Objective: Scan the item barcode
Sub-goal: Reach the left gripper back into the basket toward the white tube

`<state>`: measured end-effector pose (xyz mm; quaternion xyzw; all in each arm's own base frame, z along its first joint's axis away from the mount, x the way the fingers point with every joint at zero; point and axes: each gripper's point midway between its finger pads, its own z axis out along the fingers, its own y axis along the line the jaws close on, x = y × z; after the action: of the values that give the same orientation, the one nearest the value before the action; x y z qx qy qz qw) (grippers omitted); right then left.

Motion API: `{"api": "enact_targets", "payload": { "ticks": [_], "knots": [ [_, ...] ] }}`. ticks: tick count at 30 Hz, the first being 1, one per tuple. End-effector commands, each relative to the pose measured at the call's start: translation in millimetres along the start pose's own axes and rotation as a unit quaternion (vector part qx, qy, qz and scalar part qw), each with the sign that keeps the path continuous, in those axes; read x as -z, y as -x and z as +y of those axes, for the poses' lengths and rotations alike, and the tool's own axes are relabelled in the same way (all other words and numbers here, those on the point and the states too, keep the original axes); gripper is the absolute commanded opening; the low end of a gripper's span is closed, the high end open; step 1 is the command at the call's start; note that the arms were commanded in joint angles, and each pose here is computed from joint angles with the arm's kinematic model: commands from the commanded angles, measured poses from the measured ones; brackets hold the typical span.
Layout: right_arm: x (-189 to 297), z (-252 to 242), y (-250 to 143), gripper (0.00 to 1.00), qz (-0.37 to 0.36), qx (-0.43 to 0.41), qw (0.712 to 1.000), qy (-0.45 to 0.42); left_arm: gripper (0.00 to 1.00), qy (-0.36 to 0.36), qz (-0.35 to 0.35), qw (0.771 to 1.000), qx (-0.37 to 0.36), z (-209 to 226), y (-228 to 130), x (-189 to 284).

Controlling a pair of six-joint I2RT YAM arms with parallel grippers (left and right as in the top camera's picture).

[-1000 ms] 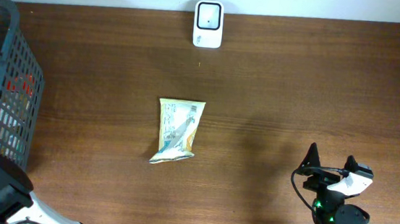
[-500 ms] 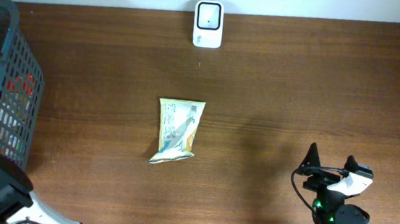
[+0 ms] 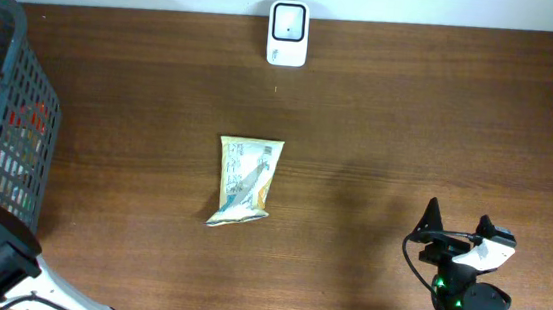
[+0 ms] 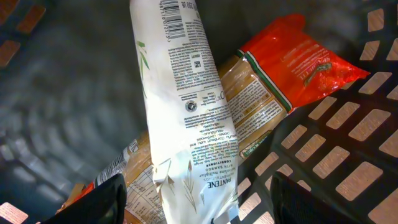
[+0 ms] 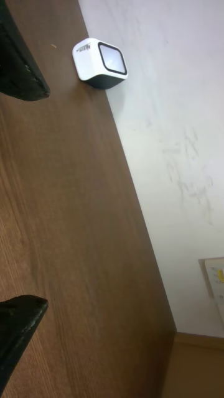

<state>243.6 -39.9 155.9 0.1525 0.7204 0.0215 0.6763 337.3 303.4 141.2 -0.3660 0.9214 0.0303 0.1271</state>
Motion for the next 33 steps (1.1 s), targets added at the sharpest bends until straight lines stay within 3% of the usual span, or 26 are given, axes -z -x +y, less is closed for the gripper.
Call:
{"api": "enact_targets", "payload": {
  "ticks": [1,15,18,22,29,33],
  "knots": [
    [0,0,-3,0.99,0.004,-0.003,1.000,-0.001,0.73,-0.005,0.003,1.000,-0.002,0,-2,-1],
    [0,0,-3,0.98,0.004,-0.003,1.000,-0.001,0.75,-0.005,0.003,1.000,-0.002,0,-2,-1],
    [0,0,-3,0.99,0.004,-0.003,1.000,-0.001,0.81,0.008,-0.010,1.000,-0.002,5,5,-1],
    [0,0,-3,0.99,0.004,-0.003,1.000,-0.001,0.80,0.009,-0.017,1.000,-0.002,5,9,2],
    [0,0,-3,0.99,0.004,-0.003,1.000,-0.001,0.82,-0.023,-0.078,0.997,-0.003,-5,41,47],
    [0,0,-3,0.99,0.004,-0.003,1.000,-0.001,0.81,-0.019,-0.063,0.998,0.003,2,37,34]
  ]
}}
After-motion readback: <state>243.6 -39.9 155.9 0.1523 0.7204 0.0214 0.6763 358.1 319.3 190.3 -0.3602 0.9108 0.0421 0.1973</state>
